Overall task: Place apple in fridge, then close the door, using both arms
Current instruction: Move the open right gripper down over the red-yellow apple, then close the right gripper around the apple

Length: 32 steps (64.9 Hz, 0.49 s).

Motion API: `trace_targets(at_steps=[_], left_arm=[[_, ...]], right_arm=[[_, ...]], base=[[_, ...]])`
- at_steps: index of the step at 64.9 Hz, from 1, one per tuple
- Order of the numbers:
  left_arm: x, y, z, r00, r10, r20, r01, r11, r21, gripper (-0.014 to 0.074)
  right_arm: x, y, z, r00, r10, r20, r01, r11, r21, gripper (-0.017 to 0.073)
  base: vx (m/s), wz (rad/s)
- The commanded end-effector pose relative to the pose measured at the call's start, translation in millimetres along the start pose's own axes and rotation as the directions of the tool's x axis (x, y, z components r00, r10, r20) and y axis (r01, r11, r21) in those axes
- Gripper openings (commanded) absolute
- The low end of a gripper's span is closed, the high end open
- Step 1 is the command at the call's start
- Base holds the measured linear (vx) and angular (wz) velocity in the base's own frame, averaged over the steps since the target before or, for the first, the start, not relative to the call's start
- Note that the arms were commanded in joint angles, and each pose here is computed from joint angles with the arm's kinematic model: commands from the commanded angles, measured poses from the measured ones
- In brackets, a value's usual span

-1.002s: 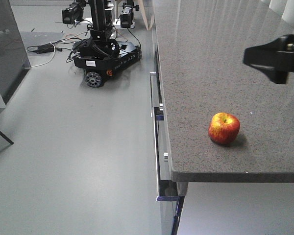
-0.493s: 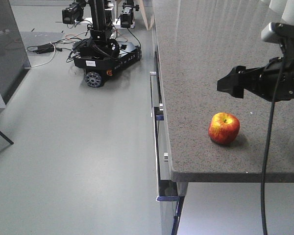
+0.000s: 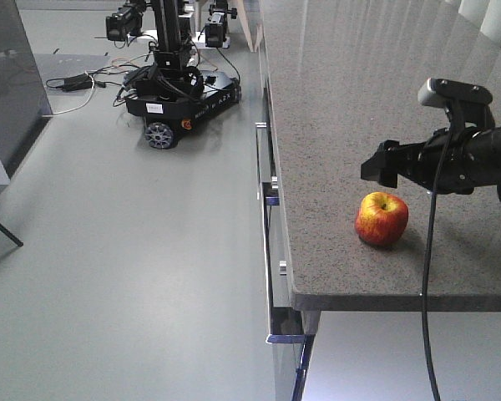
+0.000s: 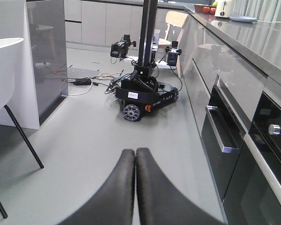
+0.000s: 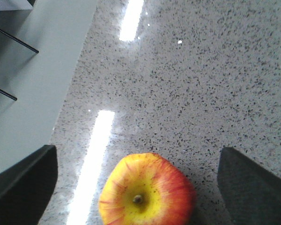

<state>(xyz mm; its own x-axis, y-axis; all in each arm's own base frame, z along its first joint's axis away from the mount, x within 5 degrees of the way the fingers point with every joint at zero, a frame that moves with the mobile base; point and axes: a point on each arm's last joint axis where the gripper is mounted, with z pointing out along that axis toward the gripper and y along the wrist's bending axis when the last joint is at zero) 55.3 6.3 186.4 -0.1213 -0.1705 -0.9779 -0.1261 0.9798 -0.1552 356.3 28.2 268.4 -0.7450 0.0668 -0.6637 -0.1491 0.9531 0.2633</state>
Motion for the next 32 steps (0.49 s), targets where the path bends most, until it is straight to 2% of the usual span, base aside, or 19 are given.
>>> trace_targets(at_steps=[1, 32], left_arm=[[2.7, -0.2, 1.0, 0.998, -0.002, 0.057, 0.001, 1.0, 0.017, -0.0005], [2.7, -0.2, 1.0, 0.998, -0.002, 0.057, 0.001, 1.0, 0.017, -0.0005]], right_arm=[[-16.2, 2.1, -10.3, 0.995, -0.007, 0.095, 0.006, 1.0, 0.012, 0.0649], [-2.7, -6.8, 20.0, 1.0, 0.022, -0.009, -0.022, 1.0, 0.005, 0.0633]], base=[[0.0, 0.0], [0.0, 0.0]])
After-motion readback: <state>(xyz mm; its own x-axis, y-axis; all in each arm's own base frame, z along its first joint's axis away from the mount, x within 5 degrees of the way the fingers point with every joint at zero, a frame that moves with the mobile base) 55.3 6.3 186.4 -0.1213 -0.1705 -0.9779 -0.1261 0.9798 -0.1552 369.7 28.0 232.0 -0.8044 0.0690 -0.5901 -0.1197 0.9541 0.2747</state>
